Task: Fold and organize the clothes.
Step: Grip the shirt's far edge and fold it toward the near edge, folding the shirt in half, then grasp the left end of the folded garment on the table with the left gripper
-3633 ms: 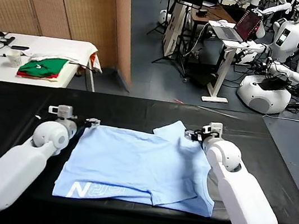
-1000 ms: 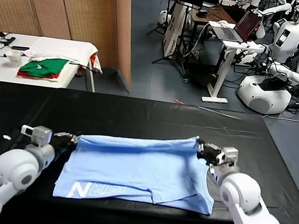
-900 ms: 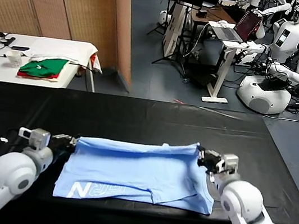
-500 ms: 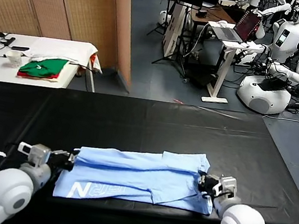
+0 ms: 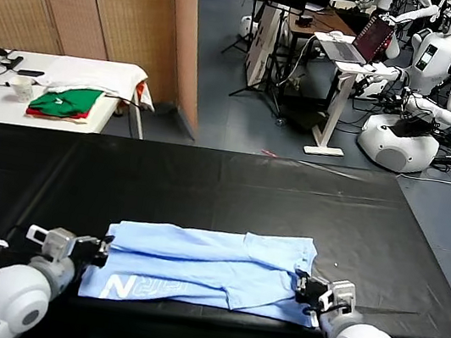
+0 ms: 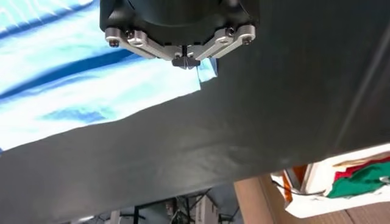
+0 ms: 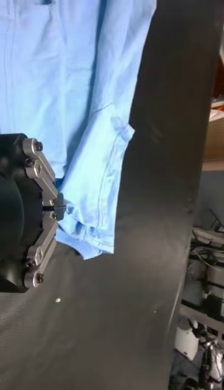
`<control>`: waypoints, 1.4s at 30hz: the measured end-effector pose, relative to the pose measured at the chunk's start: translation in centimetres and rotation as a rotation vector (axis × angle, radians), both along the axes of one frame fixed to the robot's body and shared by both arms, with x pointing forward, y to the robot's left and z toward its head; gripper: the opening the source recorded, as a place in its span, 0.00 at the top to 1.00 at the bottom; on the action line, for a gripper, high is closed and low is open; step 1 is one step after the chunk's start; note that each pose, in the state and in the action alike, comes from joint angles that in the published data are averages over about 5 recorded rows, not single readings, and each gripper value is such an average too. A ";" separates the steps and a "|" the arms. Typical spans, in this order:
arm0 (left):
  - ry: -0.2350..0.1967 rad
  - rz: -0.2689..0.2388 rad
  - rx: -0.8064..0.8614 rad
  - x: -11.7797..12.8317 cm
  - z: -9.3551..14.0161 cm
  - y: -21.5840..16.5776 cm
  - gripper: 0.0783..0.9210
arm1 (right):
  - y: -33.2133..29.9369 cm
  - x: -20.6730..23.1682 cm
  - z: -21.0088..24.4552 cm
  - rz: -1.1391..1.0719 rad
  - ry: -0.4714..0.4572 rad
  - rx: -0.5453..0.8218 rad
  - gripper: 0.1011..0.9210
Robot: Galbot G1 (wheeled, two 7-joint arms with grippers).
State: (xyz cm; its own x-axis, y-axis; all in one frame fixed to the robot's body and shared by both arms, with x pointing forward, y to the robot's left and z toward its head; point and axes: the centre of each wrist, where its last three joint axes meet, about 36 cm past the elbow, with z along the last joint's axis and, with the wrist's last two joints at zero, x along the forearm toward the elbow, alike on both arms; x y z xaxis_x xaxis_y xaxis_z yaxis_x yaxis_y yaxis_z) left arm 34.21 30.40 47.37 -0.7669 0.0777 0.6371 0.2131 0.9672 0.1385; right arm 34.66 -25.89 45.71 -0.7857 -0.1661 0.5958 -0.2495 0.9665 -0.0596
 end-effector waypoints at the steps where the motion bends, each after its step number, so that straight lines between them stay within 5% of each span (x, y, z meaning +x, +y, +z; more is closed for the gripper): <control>1: 0.001 0.001 0.002 -0.1 -0.1 0.0 0.92 | 0.1 0.0 0.0 0.001 -0.001 0.003 0.95; 13: 0.024 0.047 0.032 -1.5 -1.2 -0.2 0.92 | 0.4 -0.7 0.0 0.006 0.007 0.011 0.95; 16: 0.030 0.061 0.033 -1.7 -1.2 -0.5 0.90 | 0.4 -1.0 0.3 0.004 0.004 0.013 0.81; 19: 0.025 0.073 0.030 -1.8 -1.0 -0.8 0.78 | 0.2 -1.5 0.7 0.000 -0.003 0.016 0.57; 26: 0.016 0.083 0.035 -2.4 -0.6 -0.9 0.26 | 0.1 -2.3 2.3 -0.012 -0.038 0.044 0.08; 30: -0.007 0.085 0.036 -2.1 -0.2 -0.7 0.05 | -0.2 -1.8 2.7 -0.036 -0.061 0.058 0.02; 35: -0.074 0.078 0.010 -1.1 0.3 -0.2 0.02 | -0.5 0.2 1.7 -0.098 -0.112 0.086 0.02; 42: -0.100 0.117 -0.152 1.1 0.0 -0.1 0.02 | -0.6 3.1 0.3 -0.148 -0.150 0.115 0.02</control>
